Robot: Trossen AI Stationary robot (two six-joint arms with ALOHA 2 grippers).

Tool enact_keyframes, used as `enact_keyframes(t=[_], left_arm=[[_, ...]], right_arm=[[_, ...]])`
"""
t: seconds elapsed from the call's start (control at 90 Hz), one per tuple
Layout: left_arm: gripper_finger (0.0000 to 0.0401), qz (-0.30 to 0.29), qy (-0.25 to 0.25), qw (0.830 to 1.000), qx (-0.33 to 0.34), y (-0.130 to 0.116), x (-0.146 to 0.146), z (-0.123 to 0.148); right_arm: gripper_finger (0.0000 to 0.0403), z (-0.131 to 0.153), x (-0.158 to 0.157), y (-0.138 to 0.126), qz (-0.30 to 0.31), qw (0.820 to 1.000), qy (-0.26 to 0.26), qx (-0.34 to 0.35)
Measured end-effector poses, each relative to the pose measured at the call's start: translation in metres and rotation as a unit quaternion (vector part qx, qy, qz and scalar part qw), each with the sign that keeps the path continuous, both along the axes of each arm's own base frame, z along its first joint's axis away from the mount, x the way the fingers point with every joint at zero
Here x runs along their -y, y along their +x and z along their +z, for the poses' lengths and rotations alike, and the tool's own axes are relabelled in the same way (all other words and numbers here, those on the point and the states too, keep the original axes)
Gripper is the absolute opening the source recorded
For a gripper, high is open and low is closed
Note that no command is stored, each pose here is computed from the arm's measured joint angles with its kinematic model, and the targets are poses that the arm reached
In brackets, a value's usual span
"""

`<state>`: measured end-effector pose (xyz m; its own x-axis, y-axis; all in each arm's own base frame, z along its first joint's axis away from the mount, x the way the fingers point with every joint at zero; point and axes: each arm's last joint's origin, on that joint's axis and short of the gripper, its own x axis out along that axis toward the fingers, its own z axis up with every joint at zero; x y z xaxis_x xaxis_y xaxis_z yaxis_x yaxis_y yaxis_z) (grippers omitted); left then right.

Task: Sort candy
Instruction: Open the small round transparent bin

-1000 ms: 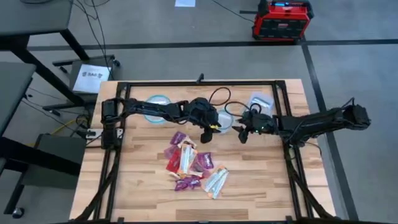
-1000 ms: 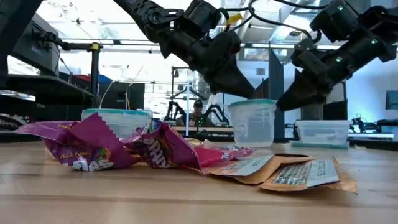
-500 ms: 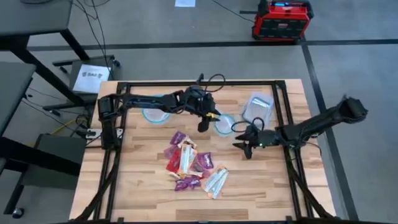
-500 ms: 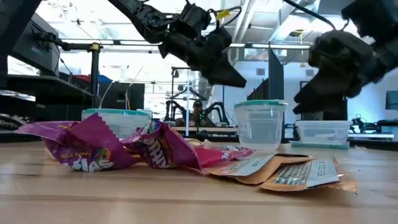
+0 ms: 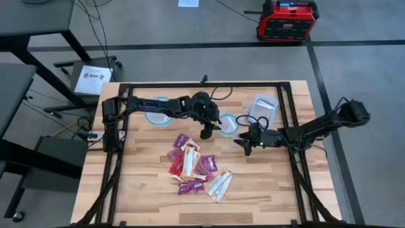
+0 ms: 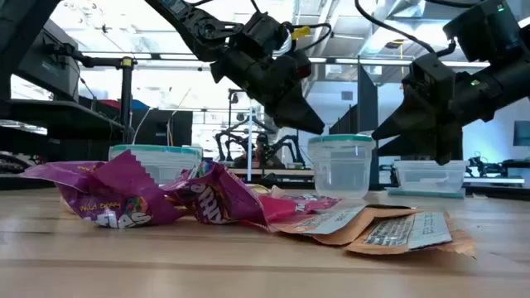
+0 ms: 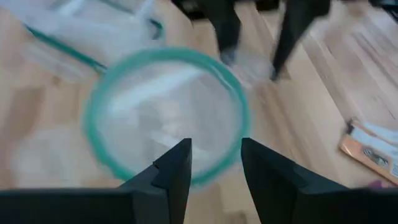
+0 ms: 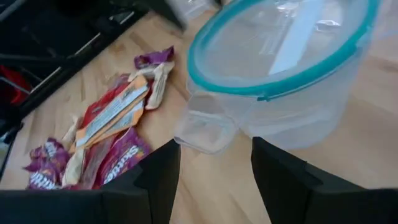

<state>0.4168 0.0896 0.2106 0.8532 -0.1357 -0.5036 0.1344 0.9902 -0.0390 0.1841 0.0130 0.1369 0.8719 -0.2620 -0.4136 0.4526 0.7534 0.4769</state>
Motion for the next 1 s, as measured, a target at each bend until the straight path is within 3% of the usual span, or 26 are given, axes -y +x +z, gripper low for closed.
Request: enact_keyframes(t=[0.233,0.567,0.811,1.0], left_arm=[[0.0127,-0.018,-0.008,1.000,0.006,0.005,0.020,0.001],[0.0127,-0.013,-0.007,1.000,0.012,0.005,0.022,0.003],[0.0127,0.038,0.052,0.998,0.023,0.004,-0.008,0.013],[0.0127,0.043,0.072,0.994,0.063,0.002,-0.028,0.021]], right_arm=[[0.0180,0.007,0.016,-0.012,-0.035,0.999,-0.013,-0.022],[0.0180,0.018,0.035,-0.028,-0.107,0.992,-0.054,-0.030],[0.0180,0.016,0.012,-0.026,-0.031,0.999,-0.002,-0.018],[0.0180,0.007,-0.009,-0.018,0.037,0.998,-0.028,-0.035]])
